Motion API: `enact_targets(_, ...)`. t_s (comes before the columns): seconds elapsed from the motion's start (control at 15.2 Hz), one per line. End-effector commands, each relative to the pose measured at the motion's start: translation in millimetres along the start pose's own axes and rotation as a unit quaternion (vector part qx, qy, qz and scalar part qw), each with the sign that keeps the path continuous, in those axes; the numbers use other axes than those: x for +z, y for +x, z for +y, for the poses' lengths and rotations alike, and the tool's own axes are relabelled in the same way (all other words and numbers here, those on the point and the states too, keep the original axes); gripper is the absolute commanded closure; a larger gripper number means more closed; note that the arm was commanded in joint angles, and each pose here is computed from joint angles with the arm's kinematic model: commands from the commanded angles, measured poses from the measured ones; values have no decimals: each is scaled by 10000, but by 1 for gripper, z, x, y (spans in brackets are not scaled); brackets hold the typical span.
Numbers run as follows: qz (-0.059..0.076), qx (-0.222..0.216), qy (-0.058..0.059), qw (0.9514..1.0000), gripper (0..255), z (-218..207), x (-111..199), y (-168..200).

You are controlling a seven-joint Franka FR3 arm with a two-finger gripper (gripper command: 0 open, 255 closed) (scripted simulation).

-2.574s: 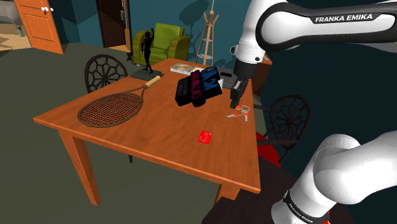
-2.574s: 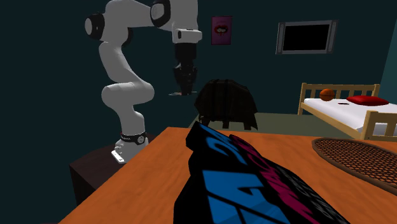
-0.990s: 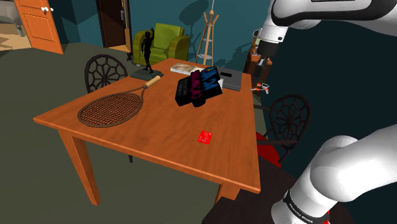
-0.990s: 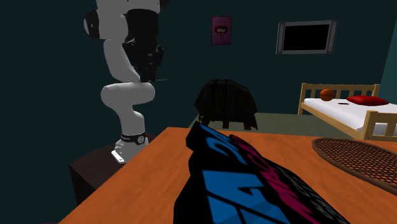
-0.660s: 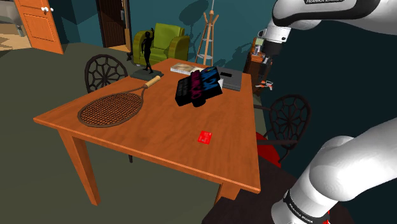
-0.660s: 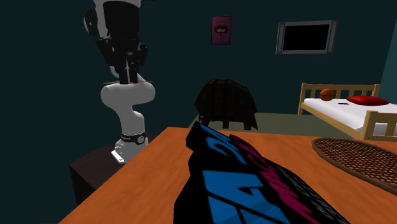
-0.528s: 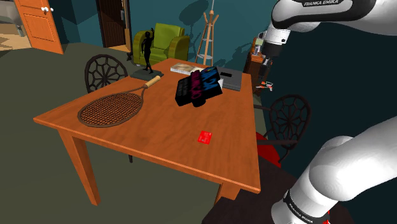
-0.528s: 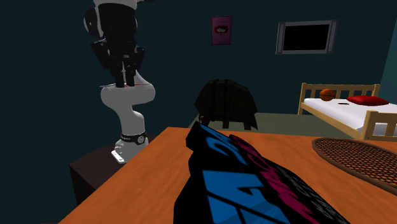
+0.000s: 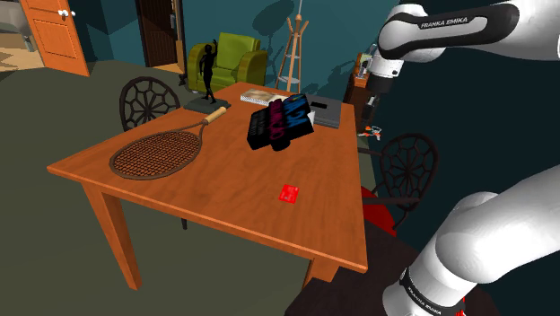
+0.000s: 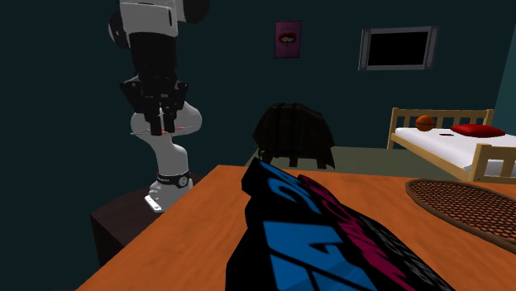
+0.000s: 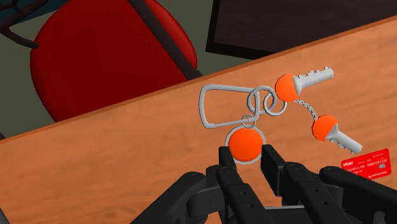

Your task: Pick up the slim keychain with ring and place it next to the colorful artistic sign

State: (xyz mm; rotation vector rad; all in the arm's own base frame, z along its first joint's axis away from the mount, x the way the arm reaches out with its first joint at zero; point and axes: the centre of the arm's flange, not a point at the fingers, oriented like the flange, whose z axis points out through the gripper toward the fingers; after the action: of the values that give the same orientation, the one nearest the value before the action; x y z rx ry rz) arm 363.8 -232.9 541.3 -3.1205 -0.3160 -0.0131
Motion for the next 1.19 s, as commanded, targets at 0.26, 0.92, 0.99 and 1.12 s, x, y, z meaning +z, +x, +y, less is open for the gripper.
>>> enact_targets(0.26,2,0,-1,10000,255,0,32,0)
enact_targets(0.92,2,0,-1,10000,255,0,85,0)
enact_targets(0.99,2,0,-1,10000,255,0,90,0)
enact_targets(1.12,2,0,-1,10000,255,0,100,0)
